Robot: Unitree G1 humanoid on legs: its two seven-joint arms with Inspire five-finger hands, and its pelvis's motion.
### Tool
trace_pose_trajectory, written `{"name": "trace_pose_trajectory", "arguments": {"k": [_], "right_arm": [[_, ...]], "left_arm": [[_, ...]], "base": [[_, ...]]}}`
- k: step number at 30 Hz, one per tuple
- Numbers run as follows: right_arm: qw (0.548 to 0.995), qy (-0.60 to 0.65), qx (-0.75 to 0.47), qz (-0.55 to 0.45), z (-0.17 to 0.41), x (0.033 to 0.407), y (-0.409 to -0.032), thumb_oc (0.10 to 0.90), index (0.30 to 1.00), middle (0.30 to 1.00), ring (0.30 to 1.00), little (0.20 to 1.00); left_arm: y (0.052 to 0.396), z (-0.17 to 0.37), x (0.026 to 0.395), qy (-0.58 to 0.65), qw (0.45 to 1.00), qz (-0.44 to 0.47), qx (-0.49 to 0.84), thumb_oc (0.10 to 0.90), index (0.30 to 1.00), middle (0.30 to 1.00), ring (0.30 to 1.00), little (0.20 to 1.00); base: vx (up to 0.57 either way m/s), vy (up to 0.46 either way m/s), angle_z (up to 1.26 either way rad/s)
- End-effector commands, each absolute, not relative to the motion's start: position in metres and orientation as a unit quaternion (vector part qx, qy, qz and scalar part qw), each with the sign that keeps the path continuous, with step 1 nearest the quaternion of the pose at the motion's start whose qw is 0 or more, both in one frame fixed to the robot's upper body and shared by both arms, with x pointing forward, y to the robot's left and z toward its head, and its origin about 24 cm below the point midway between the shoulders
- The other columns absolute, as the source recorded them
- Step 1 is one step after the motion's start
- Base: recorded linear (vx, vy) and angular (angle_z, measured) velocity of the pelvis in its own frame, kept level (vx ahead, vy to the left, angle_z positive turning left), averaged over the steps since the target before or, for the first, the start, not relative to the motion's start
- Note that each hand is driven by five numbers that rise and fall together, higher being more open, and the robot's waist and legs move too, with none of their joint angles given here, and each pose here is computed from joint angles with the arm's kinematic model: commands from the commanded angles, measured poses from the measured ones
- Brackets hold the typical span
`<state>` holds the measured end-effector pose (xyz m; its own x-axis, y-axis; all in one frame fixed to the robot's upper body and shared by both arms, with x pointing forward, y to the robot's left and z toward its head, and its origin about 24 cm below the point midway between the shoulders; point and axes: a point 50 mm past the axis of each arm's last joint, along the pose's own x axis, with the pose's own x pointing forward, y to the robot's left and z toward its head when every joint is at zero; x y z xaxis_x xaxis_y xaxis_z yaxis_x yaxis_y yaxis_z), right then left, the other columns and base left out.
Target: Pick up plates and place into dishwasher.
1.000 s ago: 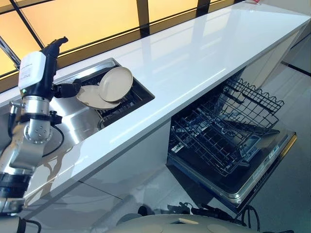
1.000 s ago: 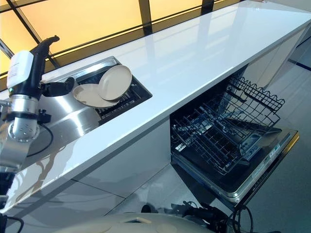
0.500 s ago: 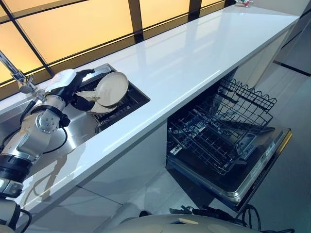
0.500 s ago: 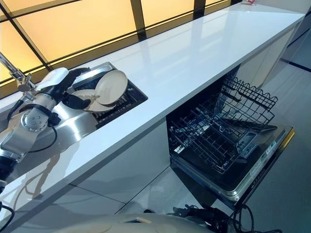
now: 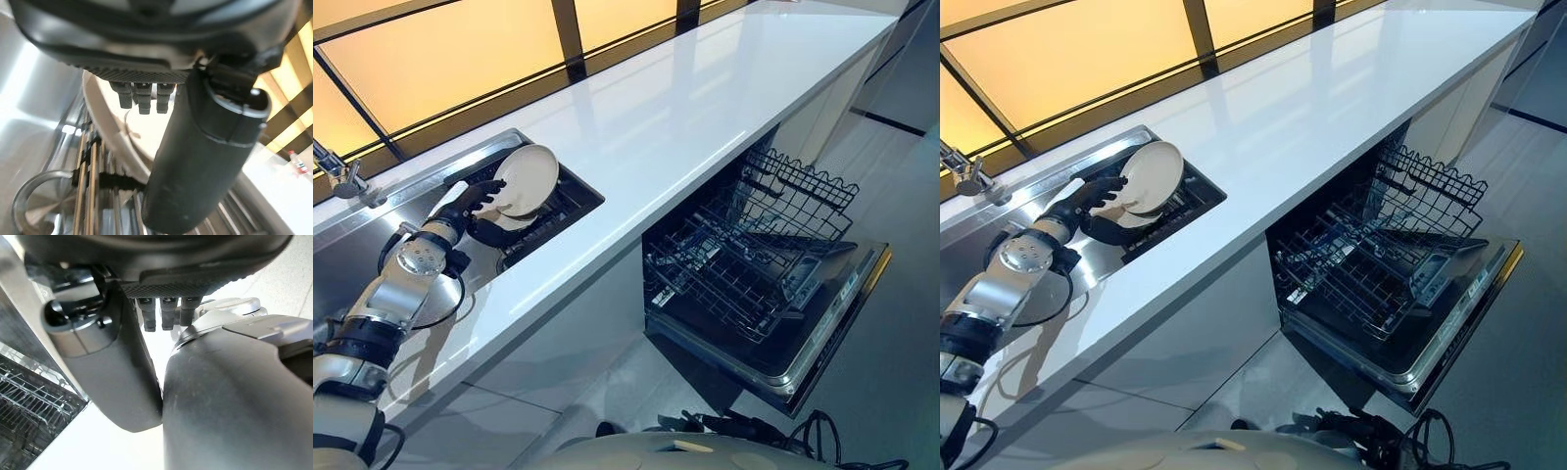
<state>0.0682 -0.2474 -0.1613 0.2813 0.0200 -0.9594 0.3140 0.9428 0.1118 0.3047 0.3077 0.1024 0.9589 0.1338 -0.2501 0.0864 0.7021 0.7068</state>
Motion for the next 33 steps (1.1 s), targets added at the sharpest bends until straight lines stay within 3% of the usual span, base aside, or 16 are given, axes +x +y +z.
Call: {"name": "trace_pose_trajectory", "arguments": {"k": [1,11,16,19,22,26,33], "right_arm": [[0.784,0.590,0.154,-0.116,-0.159,0.066,-0.258,0.800,0.900,0.900,0.900,0.900],[0.793,0.578,0.157,-0.109,-0.158,0.074,-0.254,0.800,0.900,0.900,0.900,0.900],[0.795,0.577,0.156,-0.104,-0.159,0.071,-0.250,0.800,0.900,0.900,0.900,0.900],[0.798,0.573,0.158,-0.101,-0.158,0.074,-0.246,0.800,0.900,0.900,0.900,0.900],[0.800,0.571,0.158,-0.095,-0.158,0.077,-0.242,0.800,0.900,0.900,0.900,0.900],[0.805,0.561,0.169,-0.100,-0.157,0.083,-0.234,0.800,0.900,0.900,0.900,0.900],[0.806,0.557,0.169,-0.107,-0.156,0.082,-0.237,0.800,0.900,0.900,0.900,0.900]], "left_arm": [[0.326,0.202,0.332,-0.002,0.908,0.127,0.400,0.800,0.900,0.900,0.900,0.900],[0.337,0.227,0.328,-0.059,0.859,0.204,0.467,0.800,0.900,0.900,0.900,0.900],[0.328,0.252,0.324,-0.154,0.810,0.249,0.507,0.800,0.900,0.900,0.900,0.900],[0.315,0.267,0.320,-0.224,0.825,0.252,0.454,0.800,0.900,0.900,0.900,0.900],[0.309,0.261,0.319,-0.224,0.868,0.220,0.384,0.800,0.900,0.900,0.900,0.900],[0.287,0.241,0.315,-0.184,0.930,0.087,0.308,0.800,0.900,0.900,0.900,0.900],[0.279,0.237,0.293,-0.170,0.946,-0.021,0.275,0.800,0.900,0.900,0.900,0.900]], "base": [[0.00,0.000,0.00],[0.00,-0.034,-0.02],[0.02,-0.013,-0.01],[0.00,0.000,0.00],[-0.01,-0.009,-0.01],[-0.05,-0.024,-0.03],[-0.03,0.001,-0.02]]}}
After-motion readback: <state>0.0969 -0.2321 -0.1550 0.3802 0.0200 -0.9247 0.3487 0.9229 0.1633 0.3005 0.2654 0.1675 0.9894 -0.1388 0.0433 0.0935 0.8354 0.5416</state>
